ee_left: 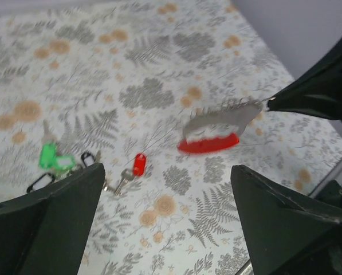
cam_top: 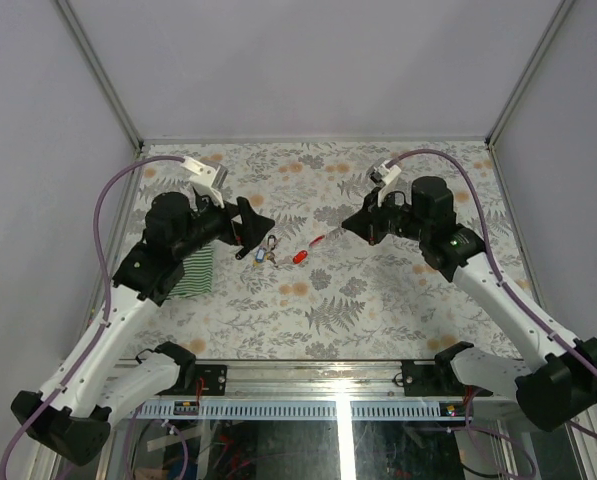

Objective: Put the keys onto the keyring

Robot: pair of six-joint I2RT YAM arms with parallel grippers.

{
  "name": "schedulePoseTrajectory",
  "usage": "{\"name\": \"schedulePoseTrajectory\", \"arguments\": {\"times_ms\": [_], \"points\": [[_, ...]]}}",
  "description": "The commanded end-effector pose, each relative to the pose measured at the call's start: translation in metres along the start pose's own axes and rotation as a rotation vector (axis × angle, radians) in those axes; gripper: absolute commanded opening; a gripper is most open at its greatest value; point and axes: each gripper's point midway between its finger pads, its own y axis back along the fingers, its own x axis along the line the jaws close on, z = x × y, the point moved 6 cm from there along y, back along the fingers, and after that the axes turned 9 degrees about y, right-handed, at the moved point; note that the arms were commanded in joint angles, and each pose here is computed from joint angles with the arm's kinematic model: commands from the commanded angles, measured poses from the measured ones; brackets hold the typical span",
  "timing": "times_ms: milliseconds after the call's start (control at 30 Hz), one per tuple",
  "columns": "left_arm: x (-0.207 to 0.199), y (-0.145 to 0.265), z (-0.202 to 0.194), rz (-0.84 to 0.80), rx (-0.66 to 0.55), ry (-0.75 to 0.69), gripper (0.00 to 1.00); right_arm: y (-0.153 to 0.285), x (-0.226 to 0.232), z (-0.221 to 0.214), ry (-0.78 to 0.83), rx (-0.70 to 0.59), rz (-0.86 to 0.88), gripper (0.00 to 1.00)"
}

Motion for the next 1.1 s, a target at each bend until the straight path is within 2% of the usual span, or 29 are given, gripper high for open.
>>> {"name": "schedulePoseTrajectory", "arguments": {"times_ms": [0,200,433,633,767,933,1067], "points": [[-0.049,0.016,0.045,-0.269,-0.117,-0.166,0.93,0.024,0.036,0.055,0.142,-0.212,0.222,0.00],[-0.090,0.035,0.065,-0.460,-0.138,-0.246,0.88,0.056,0.066,0.093,0.217,-0.395,0.356,0.00],[-0.134,0.052,0.072,-0.649,-0.140,-0.287,0.76,0.097,0.099,0.133,0.299,-0.610,0.507,0.00],[-0.166,0.069,0.083,-0.772,-0.179,-0.306,0.66,0.120,0.116,0.155,0.320,-0.733,0.600,0.00],[-0.183,0.076,0.086,-0.850,-0.195,-0.314,0.59,0.125,0.120,0.164,0.308,-0.766,0.631,0.00],[-0.197,0.077,0.084,-0.914,-0.194,-0.323,0.45,0.126,0.120,0.169,0.294,-0.783,0.634,0.00],[-0.204,0.072,0.083,-0.919,-0.196,-0.330,0.40,0.126,0.120,0.169,0.286,-0.779,0.637,0.00]]}}
